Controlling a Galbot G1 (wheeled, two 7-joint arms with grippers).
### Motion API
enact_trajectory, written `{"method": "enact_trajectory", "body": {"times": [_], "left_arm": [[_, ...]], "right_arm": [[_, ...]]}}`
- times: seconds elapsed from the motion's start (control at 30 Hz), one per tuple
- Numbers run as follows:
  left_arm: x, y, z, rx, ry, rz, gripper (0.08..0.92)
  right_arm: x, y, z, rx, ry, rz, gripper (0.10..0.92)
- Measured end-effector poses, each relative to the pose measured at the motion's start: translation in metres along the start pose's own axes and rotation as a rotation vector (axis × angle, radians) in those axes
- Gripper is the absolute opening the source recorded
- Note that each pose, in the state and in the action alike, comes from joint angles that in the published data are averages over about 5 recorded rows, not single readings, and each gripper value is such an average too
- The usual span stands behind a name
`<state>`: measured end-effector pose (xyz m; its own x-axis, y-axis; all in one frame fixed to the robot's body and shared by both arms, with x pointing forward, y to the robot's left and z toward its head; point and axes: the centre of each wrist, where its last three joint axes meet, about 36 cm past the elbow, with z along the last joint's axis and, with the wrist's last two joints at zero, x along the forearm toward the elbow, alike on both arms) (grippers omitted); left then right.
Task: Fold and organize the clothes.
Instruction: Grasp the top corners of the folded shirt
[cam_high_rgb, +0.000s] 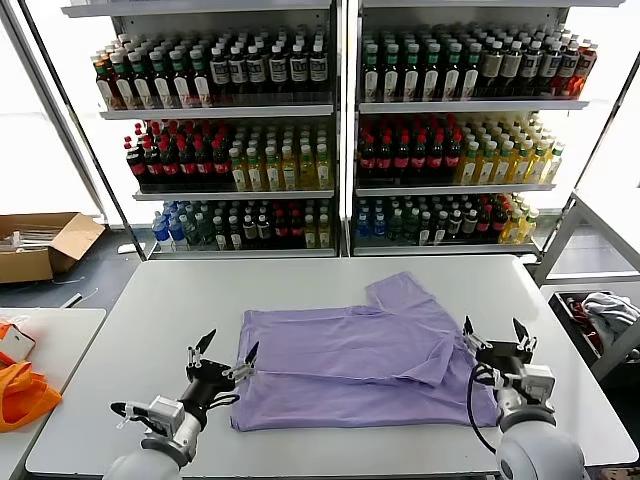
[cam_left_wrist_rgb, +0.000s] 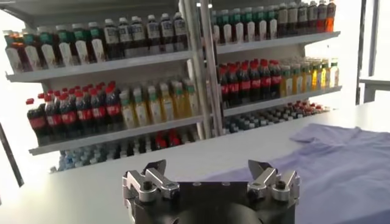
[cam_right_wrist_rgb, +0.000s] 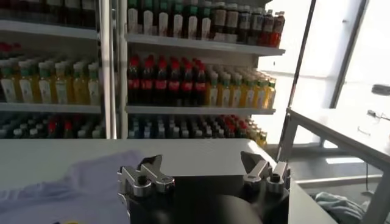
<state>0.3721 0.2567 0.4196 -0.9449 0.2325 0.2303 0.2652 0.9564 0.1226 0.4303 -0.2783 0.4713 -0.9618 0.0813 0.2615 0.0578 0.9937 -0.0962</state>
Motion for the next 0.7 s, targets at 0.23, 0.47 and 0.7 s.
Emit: {"method": "enact_trajectory", "body": {"times": [0.23,0.47,0.7], "left_arm": [[-0.06,0.016,-0.004,0.01,0.033,0.037,0.823],[-0.103,0.029,0.001,0.022,0.086,0.034,0.823],[-0.126,0.034,0.002,0.031,0.125,0.024,0.823]], "right_arm": [[-0.072,0.016,-0.02,0.052,0.064,-0.14,0.823],[-0.125,0.031,-0.027,0.1,0.134,-0.209,0.823],[-0.161,0.04,-0.024,0.101,0.193,-0.209,0.823]]}}
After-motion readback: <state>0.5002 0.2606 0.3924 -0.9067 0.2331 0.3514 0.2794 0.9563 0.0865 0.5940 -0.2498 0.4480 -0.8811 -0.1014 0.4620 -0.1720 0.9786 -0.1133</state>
